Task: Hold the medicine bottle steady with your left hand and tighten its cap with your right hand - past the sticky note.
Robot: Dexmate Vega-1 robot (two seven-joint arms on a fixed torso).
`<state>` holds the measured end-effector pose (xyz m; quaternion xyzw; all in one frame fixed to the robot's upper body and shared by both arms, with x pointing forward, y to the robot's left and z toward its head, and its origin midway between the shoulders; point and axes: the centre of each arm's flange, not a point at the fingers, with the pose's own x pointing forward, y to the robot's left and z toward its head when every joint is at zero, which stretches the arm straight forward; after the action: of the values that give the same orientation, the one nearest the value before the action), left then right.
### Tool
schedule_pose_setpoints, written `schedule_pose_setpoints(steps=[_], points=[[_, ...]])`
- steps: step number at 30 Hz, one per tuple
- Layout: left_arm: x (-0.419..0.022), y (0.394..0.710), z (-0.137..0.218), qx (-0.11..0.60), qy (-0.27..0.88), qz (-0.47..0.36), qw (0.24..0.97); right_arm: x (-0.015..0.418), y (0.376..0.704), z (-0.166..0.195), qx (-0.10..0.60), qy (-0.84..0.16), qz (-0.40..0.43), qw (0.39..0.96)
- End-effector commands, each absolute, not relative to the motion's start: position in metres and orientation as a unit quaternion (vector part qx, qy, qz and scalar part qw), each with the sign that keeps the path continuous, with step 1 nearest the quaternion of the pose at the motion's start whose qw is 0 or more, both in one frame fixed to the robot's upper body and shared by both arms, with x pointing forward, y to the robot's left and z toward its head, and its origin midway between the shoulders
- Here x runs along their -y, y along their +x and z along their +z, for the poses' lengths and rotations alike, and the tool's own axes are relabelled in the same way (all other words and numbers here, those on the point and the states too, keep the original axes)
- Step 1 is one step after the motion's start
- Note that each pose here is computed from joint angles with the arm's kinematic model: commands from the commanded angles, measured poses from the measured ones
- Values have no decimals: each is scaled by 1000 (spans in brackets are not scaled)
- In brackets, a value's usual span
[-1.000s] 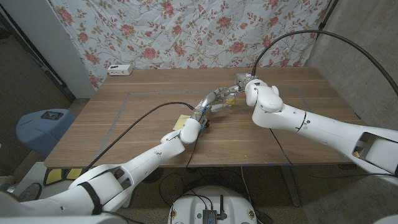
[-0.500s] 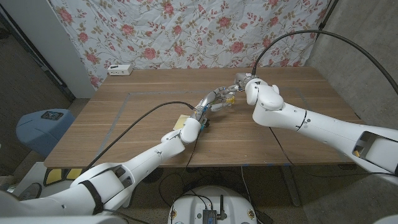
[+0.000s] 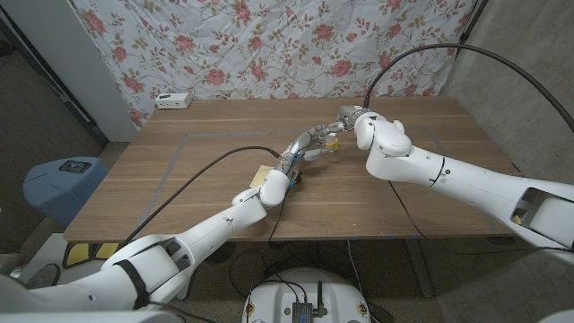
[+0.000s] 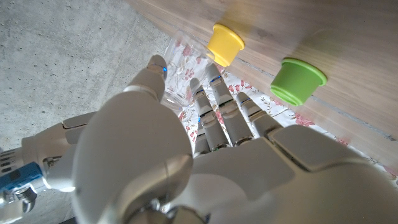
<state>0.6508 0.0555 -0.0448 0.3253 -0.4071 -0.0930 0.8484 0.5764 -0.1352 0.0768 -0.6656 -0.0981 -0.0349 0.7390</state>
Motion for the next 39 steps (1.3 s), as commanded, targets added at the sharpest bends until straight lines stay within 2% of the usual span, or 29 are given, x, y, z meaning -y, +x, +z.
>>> schedule_pose_setpoints(steps=[1,19,39], points=[[-56,648,-47,408,324,-91,849,137,571,77,97,-668,-27,737],[-54,644,-49,410,326,-92,847,144,557,84,97,-667,19,738],[-55,645,-47,410,328,-92,846,141,559,92,79,-680,49,727]])
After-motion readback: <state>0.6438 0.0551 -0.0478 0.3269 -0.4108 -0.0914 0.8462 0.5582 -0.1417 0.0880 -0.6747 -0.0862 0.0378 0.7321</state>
